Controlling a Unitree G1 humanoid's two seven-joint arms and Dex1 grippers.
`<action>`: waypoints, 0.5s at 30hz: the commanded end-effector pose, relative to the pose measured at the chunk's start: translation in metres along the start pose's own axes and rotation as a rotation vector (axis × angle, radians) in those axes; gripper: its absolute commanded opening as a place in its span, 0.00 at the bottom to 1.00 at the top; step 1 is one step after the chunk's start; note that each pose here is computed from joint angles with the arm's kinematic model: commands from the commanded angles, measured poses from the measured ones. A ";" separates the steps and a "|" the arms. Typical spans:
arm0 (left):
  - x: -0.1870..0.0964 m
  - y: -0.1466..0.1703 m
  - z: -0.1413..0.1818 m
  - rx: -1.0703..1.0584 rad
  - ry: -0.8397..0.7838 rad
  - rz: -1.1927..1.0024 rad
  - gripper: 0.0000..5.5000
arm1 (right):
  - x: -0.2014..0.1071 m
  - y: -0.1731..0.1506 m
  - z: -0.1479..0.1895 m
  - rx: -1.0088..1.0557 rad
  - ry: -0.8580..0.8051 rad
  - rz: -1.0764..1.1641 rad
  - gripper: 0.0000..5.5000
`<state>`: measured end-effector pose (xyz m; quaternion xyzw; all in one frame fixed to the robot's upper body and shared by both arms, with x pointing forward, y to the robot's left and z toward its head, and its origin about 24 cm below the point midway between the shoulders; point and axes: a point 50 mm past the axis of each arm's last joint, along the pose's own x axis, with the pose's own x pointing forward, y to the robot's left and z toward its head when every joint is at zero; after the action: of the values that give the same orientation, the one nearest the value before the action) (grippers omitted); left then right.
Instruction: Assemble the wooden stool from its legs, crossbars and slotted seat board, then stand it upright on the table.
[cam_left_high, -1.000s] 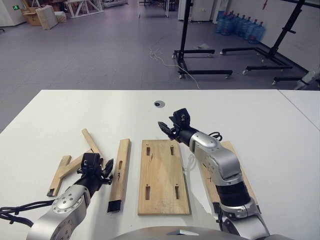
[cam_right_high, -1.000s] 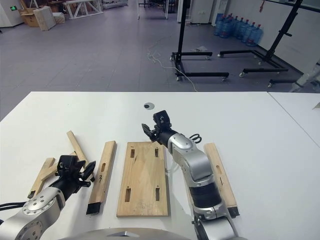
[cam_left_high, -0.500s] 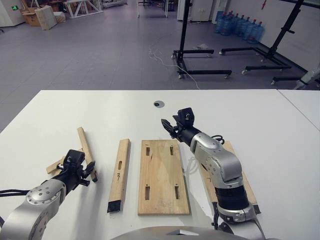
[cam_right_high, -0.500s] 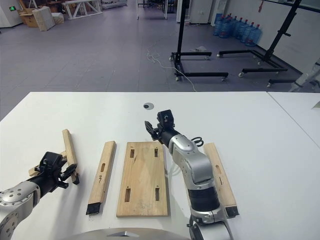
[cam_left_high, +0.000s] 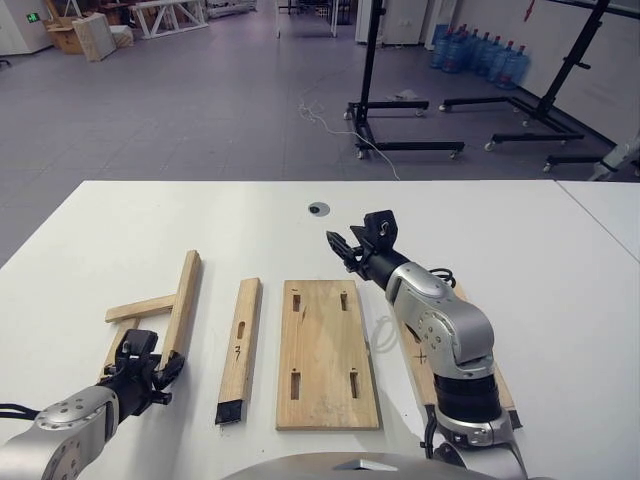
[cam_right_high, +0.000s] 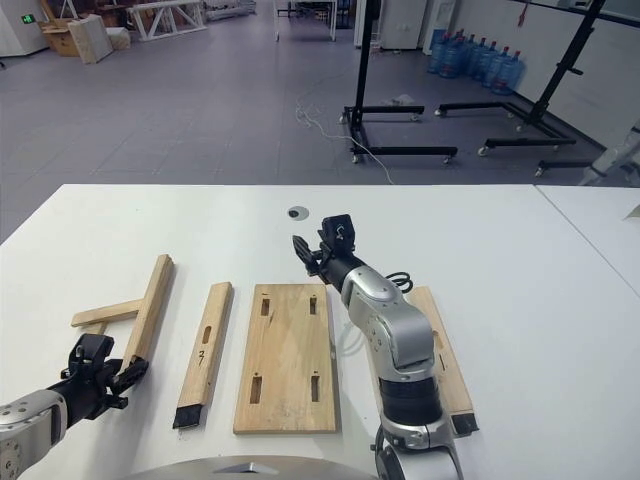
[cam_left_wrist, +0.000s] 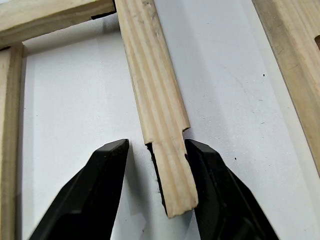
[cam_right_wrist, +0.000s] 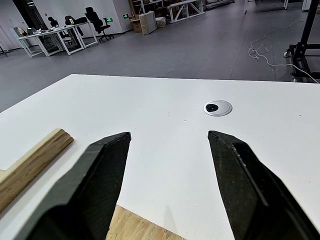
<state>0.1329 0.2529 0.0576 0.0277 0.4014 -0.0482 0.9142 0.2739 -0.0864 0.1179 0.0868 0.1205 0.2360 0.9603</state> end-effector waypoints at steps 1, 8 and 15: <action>-0.001 -0.001 -0.006 -0.011 0.043 0.016 0.35 | 0.000 0.001 0.004 0.010 -0.010 -0.003 0.52; 0.011 0.001 -0.004 0.040 0.002 0.062 0.15 | 0.002 0.004 0.004 0.013 -0.014 0.008 0.52; 0.018 -0.004 0.004 0.054 -0.159 0.058 0.09 | 0.002 0.002 0.004 0.001 -0.018 0.007 0.52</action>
<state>0.1435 0.2484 0.0464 0.0576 0.3422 -0.0328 0.9373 0.2738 -0.0836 0.1180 0.0921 0.1195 0.2377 0.9595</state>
